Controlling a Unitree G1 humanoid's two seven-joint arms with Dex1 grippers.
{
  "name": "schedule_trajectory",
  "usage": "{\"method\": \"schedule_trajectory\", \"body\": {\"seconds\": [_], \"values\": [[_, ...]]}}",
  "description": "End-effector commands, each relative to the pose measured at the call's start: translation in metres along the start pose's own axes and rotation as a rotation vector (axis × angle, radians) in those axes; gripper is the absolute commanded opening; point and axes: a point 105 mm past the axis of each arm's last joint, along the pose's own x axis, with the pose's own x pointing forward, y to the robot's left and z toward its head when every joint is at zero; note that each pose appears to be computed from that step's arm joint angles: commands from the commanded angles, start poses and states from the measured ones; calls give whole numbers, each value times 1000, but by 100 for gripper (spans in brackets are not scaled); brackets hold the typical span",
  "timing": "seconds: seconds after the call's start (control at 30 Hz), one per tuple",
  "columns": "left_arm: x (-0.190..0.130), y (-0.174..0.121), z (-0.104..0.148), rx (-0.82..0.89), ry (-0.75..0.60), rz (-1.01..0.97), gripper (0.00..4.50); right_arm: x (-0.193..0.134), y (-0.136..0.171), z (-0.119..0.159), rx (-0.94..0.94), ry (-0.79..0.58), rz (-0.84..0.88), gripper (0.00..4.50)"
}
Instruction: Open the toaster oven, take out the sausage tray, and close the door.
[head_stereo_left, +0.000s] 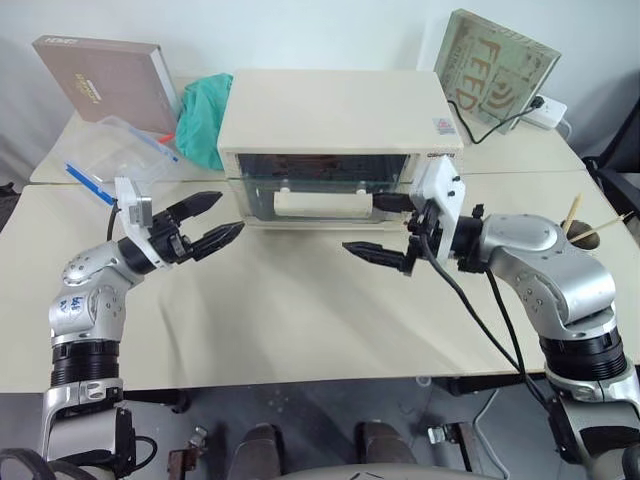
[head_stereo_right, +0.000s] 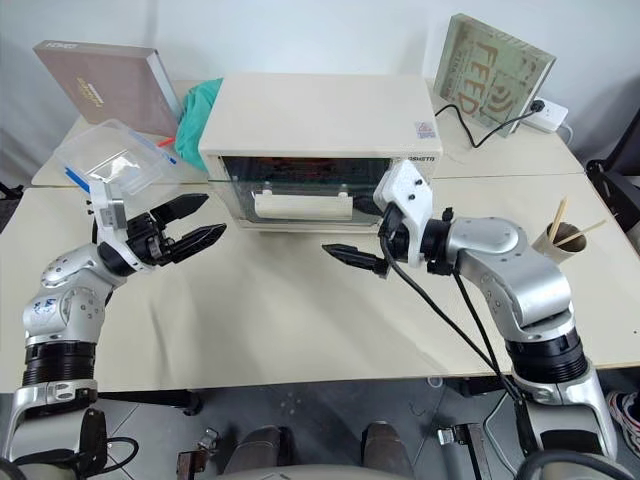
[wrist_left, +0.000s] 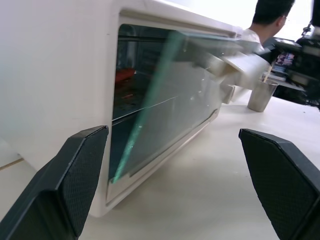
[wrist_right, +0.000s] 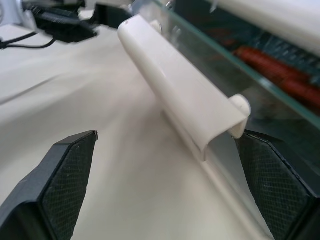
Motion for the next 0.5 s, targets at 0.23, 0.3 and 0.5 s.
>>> {"method": "schedule_trajectory", "body": {"seconds": [0.23, 0.3, 0.5], "values": [[-2, 11, 23, 12, -39, -21, 354, 2, 17, 1, -26, -5, 47, 450], [-4, 15, 32, -4, -77, -27, 295, 2, 19, -2, -24, 1, 52, 450], [-2, 16, 41, -37, -104, -77, 112, 5, 24, -5, -19, 0, 62, 450]]}}
